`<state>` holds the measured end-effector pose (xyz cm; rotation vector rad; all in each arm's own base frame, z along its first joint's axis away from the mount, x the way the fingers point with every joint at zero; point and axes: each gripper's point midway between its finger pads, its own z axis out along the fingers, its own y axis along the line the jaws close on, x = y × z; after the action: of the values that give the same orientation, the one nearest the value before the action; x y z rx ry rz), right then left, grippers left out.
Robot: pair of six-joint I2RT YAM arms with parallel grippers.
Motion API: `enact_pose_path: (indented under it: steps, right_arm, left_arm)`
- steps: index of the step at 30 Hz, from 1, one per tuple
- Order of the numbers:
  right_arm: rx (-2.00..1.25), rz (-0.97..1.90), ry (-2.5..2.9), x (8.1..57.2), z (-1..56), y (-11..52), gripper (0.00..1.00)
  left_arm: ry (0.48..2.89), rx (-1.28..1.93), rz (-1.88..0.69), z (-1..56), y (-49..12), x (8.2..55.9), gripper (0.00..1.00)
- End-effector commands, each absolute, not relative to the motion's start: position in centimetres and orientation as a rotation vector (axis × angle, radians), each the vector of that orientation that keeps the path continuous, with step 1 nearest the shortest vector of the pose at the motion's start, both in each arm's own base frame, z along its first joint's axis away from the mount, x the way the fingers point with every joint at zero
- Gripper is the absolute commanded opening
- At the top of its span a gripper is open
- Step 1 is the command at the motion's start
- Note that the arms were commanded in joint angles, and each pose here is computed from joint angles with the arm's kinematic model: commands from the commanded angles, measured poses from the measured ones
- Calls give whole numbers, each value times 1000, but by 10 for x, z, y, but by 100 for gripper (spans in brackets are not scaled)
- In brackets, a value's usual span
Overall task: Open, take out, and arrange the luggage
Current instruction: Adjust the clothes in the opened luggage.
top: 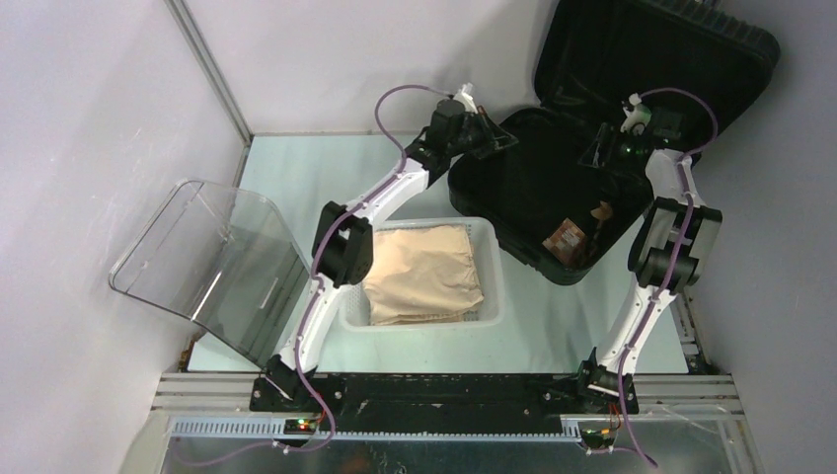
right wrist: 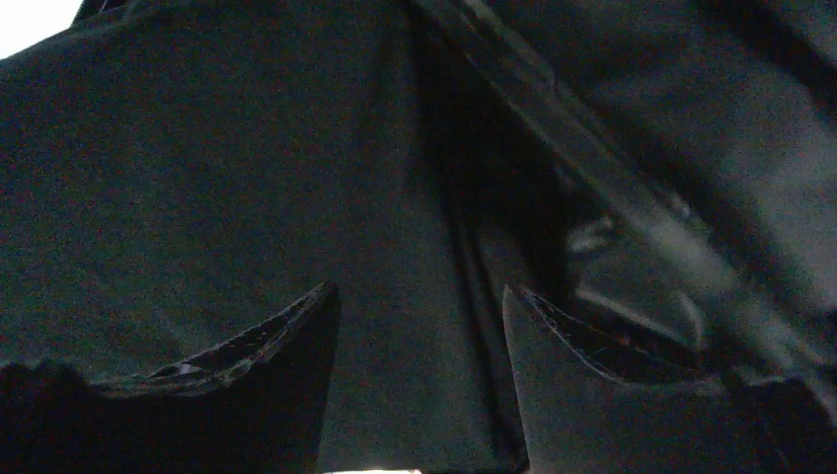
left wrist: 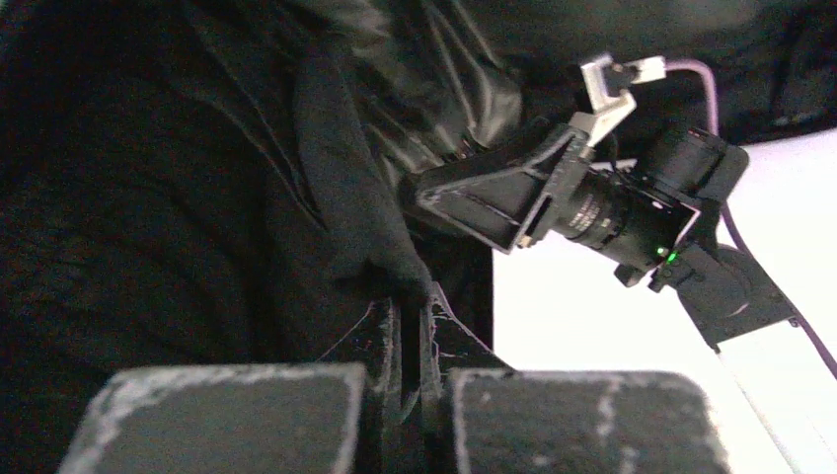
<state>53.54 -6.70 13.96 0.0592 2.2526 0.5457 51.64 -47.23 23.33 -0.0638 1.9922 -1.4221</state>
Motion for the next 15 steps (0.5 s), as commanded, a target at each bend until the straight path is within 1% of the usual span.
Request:
enact_pose_path:
  steps: [1,6,12,15]
  right_arm:
    - [154,484,2112,523,196,-82,64]
    - [253,454,2033,506,218,-102,64]
    - [280,424,2016,494,234,-108,63]
    - [275,430,2016,490,239,-106,63]
  left_arm:
    - [1722,63,-1454,369,-488,465,0]
    - [1761,102,-1407,365,-505,441,0]
    - [1789,102,-1384,358,-512,427,0]
    - [1791,102,-1352,363,-508,425,0]
